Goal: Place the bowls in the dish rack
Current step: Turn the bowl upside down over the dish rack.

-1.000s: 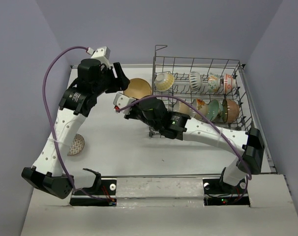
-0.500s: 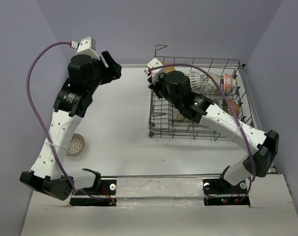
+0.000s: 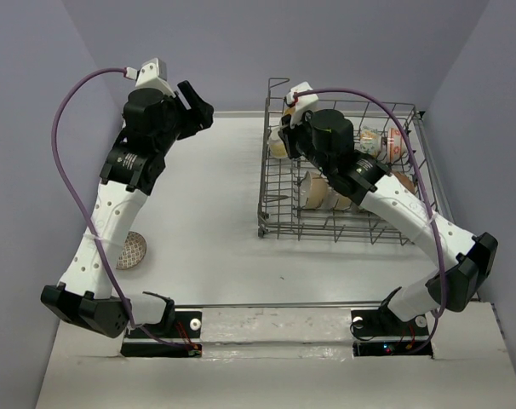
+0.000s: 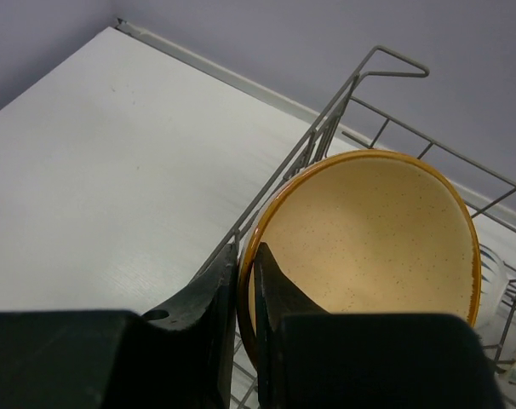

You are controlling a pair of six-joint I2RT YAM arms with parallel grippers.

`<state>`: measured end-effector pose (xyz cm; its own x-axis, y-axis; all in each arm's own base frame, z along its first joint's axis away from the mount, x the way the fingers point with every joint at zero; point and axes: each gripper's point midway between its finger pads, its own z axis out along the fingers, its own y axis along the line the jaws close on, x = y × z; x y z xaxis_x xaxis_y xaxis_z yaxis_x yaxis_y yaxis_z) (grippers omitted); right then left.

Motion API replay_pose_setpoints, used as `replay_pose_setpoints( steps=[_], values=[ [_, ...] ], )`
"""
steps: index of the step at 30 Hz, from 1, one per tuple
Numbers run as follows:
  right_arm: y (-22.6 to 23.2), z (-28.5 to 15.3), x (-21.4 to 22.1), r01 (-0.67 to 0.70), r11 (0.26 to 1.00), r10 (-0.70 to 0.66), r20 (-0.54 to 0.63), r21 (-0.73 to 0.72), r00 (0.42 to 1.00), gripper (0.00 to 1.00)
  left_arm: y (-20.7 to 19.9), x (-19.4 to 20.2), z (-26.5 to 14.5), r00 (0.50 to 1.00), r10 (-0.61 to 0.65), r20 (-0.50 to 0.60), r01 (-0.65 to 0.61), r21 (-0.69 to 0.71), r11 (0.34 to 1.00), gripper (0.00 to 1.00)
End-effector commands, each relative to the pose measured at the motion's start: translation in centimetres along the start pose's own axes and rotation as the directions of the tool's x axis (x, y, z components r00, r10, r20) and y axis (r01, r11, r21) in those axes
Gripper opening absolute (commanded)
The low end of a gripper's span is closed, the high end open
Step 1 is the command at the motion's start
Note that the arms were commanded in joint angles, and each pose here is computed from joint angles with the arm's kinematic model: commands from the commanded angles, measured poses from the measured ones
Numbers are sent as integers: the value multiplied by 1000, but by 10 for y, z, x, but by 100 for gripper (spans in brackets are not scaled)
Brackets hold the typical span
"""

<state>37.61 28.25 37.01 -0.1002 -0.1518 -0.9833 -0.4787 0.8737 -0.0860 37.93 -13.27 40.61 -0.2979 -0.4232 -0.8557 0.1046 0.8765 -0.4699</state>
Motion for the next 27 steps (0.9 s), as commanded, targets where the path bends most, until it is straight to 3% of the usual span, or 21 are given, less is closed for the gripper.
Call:
replay_pose_setpoints(
  steps=[1, 7, 14, 20, 27],
  values=[
    [0, -10, -51, -81, 996, 84, 143, -26, 986, 1, -9, -32, -12, 994, -25, 105, 21, 45, 999, 77],
    [-21, -2, -39, -143, 990, 142, 120, 1, 983, 1, -12, -40, -12, 991, -50, 125, 44, 51, 998, 77],
    [-44, 6, -32, -299, 942, 319, 128, -151, 939, 1, -5, -33, -8, 993, -42, 114, 39, 30, 999, 78],
    [-37, 11, -22, -430, 859, 482, 156, -278, 862, 1, -1, -31, -5, 993, -40, 110, 37, 28, 999, 77],
    [-27, 9, -13, -571, 704, 678, 162, -422, 717, 1, 5, -27, -3, 995, -36, 98, 34, 24, 999, 78]
  ],
)
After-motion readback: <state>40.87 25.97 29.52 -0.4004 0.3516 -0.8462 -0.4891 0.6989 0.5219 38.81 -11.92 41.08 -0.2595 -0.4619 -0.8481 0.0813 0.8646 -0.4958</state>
